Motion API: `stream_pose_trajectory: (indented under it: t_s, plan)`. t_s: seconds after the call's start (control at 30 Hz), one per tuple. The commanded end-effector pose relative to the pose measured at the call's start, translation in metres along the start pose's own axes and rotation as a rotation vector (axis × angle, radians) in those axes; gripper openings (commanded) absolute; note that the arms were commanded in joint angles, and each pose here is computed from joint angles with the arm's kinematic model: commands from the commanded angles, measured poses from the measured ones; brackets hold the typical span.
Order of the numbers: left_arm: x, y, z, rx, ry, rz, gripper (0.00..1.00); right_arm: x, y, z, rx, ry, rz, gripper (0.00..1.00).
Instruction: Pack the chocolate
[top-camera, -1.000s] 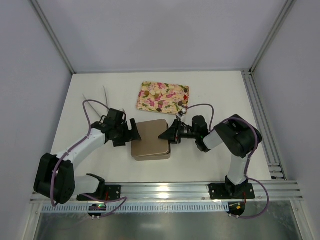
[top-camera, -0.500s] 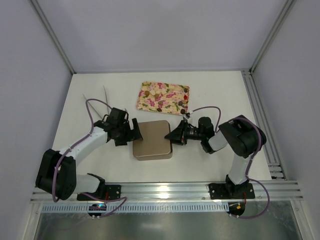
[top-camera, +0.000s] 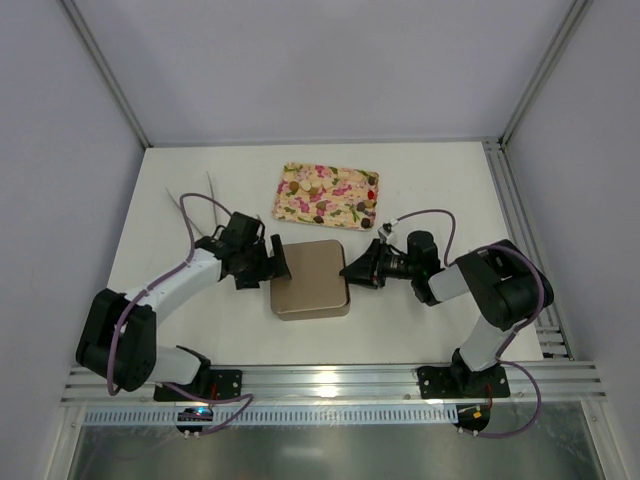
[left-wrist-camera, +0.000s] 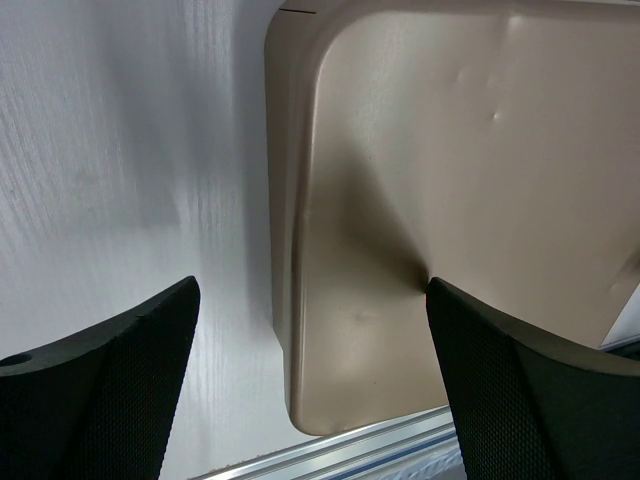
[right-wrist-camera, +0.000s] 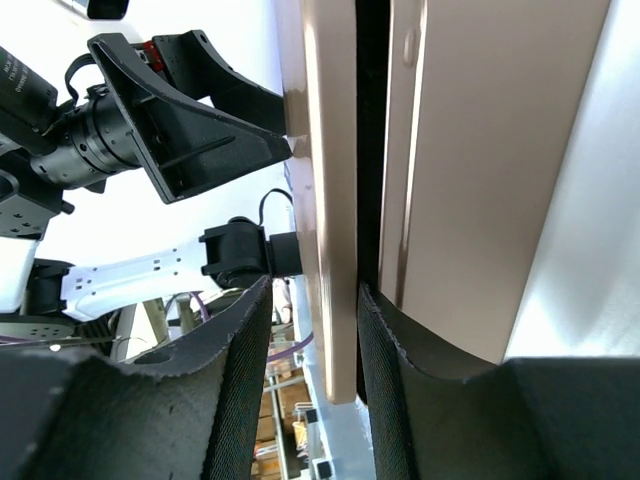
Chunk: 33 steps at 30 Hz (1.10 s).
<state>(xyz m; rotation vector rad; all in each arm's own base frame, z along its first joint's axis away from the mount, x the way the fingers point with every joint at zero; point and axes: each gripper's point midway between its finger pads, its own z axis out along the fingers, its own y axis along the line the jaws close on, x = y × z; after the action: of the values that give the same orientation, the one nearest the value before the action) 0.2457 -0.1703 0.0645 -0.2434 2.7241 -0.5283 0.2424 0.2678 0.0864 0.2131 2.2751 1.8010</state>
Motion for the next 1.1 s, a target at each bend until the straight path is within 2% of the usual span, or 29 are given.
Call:
stream_pose_trajectory:
  t_s: [0.0,0.5,0.67,1.07]
  plan:
    - [-0.01,-0.004,-0.001,-0.015,-0.027,0.006,0.91,-0.003,0.002,-0.007,0.009,-0.011,-0.083,0.43]
    - [-0.013,-0.018,-0.005,0.011,-0.026,0.008,0.91,-0.012,-0.01,-0.024,0.149,-0.066,-0.157,0.47]
    - [-0.014,-0.029,-0.008,0.032,-0.032,0.012,0.92,-0.018,-0.012,-0.029,0.209,-0.099,-0.198,0.52]
    - [-0.011,-0.041,-0.004,0.036,-0.019,0.024,0.93,-0.014,0.001,-0.015,0.249,-0.086,-0.297,0.75]
